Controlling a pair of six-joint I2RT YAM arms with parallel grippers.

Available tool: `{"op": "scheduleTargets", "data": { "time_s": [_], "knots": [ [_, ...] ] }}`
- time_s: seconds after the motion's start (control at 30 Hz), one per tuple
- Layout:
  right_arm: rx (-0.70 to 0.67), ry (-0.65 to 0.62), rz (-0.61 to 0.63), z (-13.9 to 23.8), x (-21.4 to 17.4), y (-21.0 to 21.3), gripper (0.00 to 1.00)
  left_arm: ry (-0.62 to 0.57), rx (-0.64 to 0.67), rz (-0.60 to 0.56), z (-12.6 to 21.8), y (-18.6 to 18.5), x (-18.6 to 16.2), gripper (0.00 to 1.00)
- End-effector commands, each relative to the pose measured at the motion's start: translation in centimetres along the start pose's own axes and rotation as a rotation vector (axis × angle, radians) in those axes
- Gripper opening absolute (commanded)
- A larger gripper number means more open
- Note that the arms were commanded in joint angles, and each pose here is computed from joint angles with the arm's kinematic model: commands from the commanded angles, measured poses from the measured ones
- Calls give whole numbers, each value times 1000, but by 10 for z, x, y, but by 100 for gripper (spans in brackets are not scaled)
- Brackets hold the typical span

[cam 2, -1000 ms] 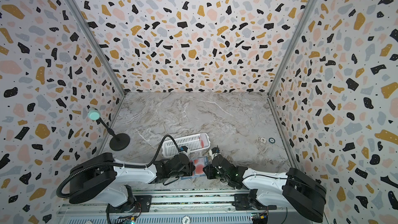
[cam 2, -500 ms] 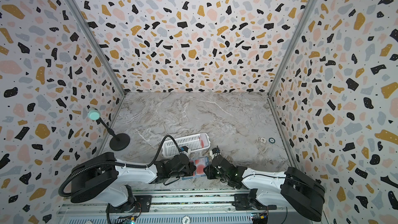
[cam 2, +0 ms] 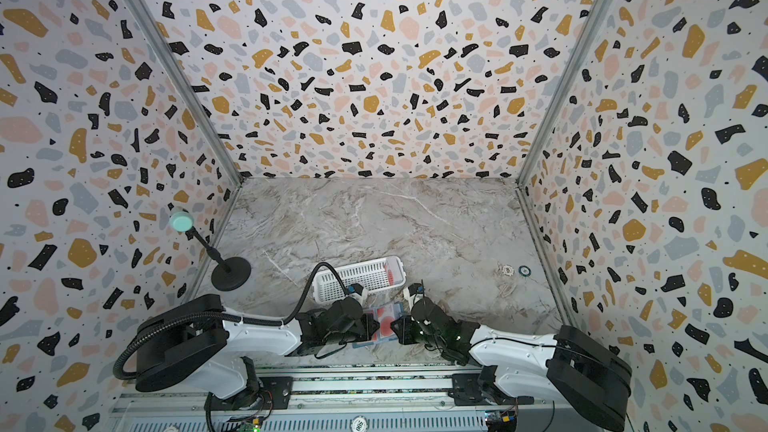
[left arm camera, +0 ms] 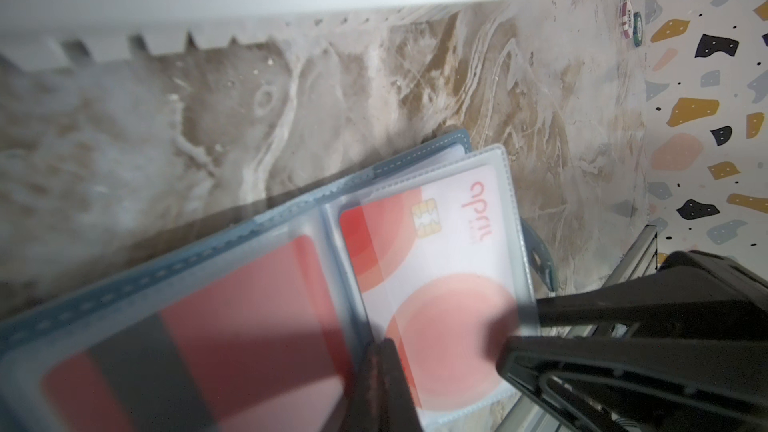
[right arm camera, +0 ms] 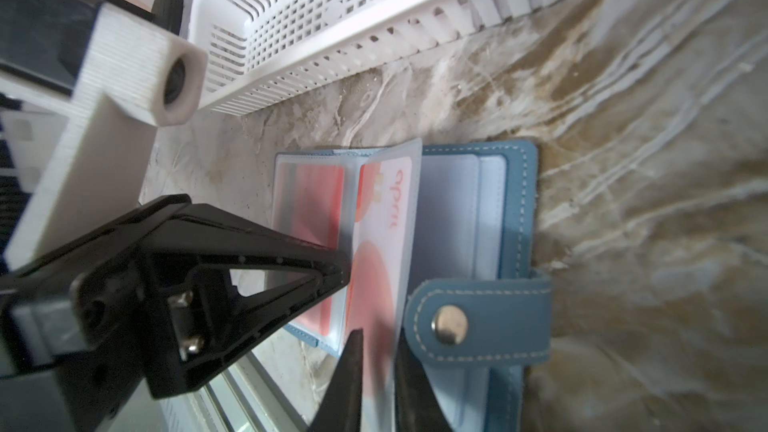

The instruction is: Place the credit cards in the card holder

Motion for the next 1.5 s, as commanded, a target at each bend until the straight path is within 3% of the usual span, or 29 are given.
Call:
{"op": "scheduleTargets", "data": {
  "time_s": [0.0, 0.47, 0.7, 0.93, 1.13, 1.47],
  "knots": [
    [4, -6, 30, 1, 3, 7, 17, -19, -33, 6, 8, -7, 4, 0],
    [-132, 2, 183, -11, -2, 39, 29, -206, 18, 63, 77, 22, 40, 16],
    [-94, 34, 252, -22, -7, 72, 40, -319, -23, 108, 106, 35, 52, 22],
    [-41, 39, 284, -23, -3, 93, 50, -318, -35, 92, 106, 34, 53, 23],
    [-62, -3, 287, -15, 11, 92, 49, -317, -41, 41, 103, 25, 61, 23],
    [-185, -130, 290, 21, 83, 66, 51, -280, 111, -148, 85, 12, 95, 24]
  ]
}}
Point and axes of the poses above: each gripper's point midway between its finger pads, its own z axis back along the fingers, its own y axis along the line the jaws close on, x = y × z, the point moved 1 cm from there along z, back along the fingers, and after that the axes turned 10 degrees about -z, right-handed, at the moved point
